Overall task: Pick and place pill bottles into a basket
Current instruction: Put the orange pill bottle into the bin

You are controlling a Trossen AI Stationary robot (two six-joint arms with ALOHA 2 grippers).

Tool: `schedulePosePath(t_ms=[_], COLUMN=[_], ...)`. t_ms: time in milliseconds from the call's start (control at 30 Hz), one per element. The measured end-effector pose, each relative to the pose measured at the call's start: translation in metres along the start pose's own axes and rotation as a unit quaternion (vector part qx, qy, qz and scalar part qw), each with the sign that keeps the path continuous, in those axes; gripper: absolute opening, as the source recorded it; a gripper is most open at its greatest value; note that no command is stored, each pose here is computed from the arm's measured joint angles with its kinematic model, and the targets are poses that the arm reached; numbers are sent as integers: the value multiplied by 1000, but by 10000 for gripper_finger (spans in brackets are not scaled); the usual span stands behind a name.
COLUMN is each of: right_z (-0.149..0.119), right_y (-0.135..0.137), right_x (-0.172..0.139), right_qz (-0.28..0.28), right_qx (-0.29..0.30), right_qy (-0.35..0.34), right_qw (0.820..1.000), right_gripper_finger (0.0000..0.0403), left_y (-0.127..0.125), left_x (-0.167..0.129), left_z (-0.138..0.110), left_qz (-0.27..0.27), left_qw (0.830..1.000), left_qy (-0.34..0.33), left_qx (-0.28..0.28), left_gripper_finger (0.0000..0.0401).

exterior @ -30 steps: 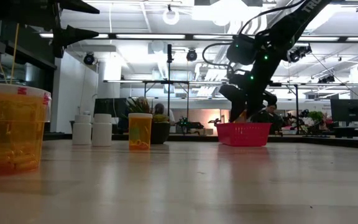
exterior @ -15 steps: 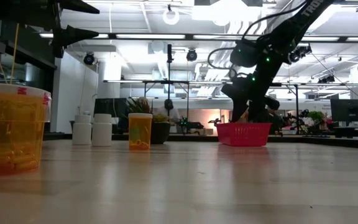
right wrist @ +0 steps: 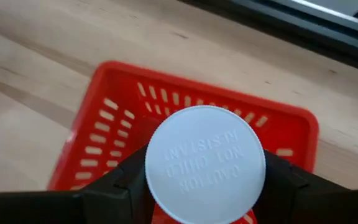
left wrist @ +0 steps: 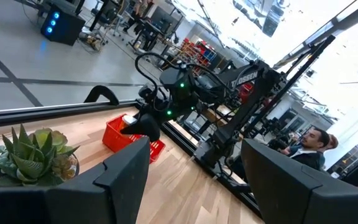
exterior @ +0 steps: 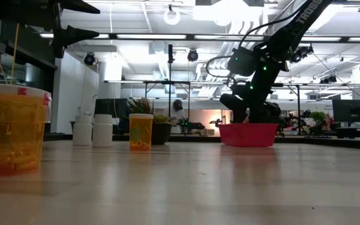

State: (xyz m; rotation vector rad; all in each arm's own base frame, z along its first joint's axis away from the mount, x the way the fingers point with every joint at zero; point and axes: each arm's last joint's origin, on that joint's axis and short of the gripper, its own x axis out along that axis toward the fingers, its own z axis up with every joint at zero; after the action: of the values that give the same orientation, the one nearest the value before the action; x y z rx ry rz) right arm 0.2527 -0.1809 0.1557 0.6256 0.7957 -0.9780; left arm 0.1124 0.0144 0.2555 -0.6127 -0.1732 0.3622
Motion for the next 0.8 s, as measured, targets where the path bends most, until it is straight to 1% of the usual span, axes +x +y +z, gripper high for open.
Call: schedulePosePath(t_ms=[167, 333, 800], right_z=[1, 2, 2], right_y=[-1, -2, -1], right_x=[0, 0, 0], right_qz=[-3, -25, -10], right_qx=[-6, -21, -22], right_qy=[-2, -16, -12], right_qw=[1000, 999, 1000], right_gripper_finger=[194, 194, 197], left_y=[0, 0, 0], left_x=[0, 0, 0], left_z=[0, 0, 0], left_qz=[2, 2, 2], left_qw=[1000, 1000, 1000], left_qy=[-2, -2, -2], left_qx=[0, 0, 0], left_gripper_finger=[289, 289, 289])
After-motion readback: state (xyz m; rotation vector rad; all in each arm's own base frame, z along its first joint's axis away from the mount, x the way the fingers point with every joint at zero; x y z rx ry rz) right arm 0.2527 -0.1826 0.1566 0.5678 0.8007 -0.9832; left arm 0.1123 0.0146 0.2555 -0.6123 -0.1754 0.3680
